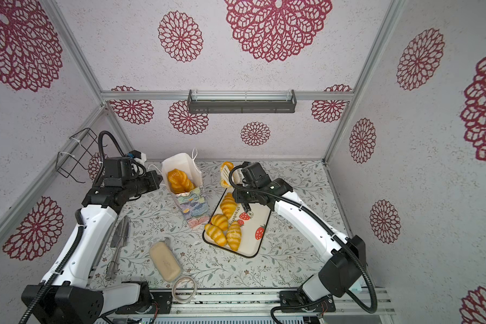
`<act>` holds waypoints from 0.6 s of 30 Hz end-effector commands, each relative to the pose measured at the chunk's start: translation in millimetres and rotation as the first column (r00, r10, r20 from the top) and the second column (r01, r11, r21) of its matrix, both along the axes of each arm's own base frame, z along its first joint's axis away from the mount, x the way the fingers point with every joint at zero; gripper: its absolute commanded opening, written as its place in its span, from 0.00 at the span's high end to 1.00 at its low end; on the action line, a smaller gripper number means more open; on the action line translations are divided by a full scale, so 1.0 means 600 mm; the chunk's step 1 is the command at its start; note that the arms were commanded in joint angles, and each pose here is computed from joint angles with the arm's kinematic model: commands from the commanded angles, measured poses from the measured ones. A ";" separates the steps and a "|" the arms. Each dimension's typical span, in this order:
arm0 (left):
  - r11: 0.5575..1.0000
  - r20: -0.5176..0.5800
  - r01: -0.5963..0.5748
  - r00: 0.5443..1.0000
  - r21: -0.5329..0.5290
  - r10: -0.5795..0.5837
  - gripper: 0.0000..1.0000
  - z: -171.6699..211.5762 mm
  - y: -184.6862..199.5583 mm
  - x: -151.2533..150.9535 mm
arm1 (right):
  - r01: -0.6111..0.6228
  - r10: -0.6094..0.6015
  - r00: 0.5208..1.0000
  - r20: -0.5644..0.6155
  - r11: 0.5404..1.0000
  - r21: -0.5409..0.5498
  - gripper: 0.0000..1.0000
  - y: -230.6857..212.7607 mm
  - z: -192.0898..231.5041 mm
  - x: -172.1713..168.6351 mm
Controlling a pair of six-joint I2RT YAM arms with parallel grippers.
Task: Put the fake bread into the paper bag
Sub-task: 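Lift the pastry in the tongs and carry it to the bag opening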
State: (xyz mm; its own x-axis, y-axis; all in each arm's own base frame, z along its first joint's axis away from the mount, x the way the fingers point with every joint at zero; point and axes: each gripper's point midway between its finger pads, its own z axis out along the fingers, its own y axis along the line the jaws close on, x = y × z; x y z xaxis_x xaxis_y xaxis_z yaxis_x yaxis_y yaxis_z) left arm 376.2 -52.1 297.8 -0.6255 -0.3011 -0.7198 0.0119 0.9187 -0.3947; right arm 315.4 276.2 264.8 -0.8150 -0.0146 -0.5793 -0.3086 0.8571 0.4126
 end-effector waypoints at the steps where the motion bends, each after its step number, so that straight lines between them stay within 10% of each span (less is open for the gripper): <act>1: 1.000 0.011 0.002 1.000 0.003 -0.002 1.00 -0.002 0.003 0.003 | -0.048 0.037 0.990 0.140 0.996 0.073 0.65 0.014 0.091 -0.004; 18: 1.000 0.008 0.002 1.000 0.002 -0.002 1.00 -0.004 0.004 0.004 | -0.192 0.162 0.950 0.267 0.977 0.091 0.65 0.081 0.174 -0.038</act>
State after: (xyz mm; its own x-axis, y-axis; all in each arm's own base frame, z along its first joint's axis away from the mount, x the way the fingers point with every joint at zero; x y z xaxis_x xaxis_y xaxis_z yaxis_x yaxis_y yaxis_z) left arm 376.3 -51.3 297.2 -0.6260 -0.3025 -0.7188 0.0094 0.9187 -0.3949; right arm 293.2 317.5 334.1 -0.7056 -0.0813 -0.7039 -0.4960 0.7661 0.4088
